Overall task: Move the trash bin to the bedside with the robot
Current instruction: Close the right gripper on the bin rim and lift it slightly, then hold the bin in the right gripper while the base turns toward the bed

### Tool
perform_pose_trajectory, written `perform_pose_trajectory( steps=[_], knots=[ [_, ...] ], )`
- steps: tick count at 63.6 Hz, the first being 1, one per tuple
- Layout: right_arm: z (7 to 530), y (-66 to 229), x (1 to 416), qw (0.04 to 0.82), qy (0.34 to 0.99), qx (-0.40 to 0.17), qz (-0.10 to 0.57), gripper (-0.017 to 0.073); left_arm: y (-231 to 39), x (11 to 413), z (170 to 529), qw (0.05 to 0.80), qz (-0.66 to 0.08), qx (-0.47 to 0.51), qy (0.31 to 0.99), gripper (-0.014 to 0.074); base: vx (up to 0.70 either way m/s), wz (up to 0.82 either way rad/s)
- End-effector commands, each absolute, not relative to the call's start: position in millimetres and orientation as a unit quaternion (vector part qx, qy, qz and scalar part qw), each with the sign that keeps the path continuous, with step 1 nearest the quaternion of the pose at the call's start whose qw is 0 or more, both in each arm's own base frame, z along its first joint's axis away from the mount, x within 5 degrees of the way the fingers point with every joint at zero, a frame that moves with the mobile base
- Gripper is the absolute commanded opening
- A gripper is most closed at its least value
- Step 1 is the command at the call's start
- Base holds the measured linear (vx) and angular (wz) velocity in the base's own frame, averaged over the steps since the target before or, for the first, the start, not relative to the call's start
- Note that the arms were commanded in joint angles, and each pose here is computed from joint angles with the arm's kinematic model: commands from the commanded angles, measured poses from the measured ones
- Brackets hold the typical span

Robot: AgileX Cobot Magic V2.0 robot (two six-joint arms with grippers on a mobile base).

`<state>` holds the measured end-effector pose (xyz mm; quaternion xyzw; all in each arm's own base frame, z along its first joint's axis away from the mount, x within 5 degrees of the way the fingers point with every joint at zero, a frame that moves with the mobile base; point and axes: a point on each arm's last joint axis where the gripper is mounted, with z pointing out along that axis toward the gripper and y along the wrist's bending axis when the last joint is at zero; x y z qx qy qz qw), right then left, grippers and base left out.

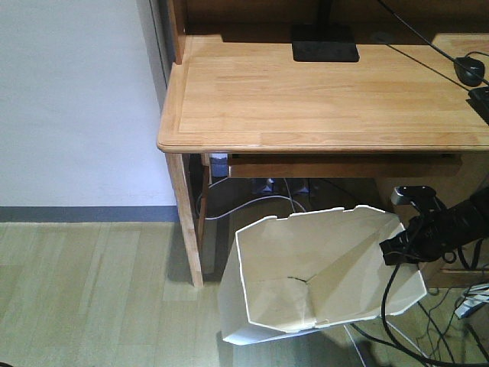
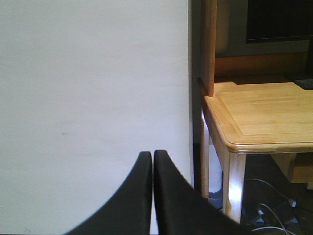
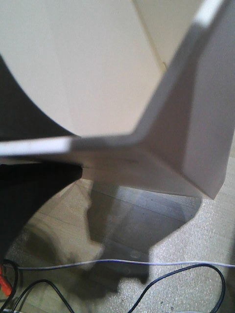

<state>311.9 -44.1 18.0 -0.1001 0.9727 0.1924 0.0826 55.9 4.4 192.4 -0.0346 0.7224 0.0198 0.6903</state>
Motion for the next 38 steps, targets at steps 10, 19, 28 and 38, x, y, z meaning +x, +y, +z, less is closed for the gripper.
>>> perform_pose_trajectory(
  steps=[10,19,28,38],
  knots=[
    [48.3,-33.4,316.9,0.1,0.953,-0.092,0.27,-0.0005,3.9,54.4,207.6,0.727,0.016,-0.033,0.686,-0.0006,-0.02,0.07],
    [48.3,-33.4,316.9,0.1,0.953,-0.092,0.27,-0.0005,3.9,54.4,207.6,0.727,0.016,-0.033,0.686,-0.0006,-0.03,0.12],
    [48.3,-33.3,316.9,0.1,0.953,-0.092,0.27,-0.0005,3.9,54.4,207.6,0.727,0.016,-0.033,0.686,-0.0006,-0.05,0.18],
    [48.3,-33.3,316.9,0.1,0.953,-0.092,0.27,-0.0005,3.9,54.4,207.6,0.727,0.016,-0.033,0.686,-0.0006,-0.04,0.26]
  ],
)
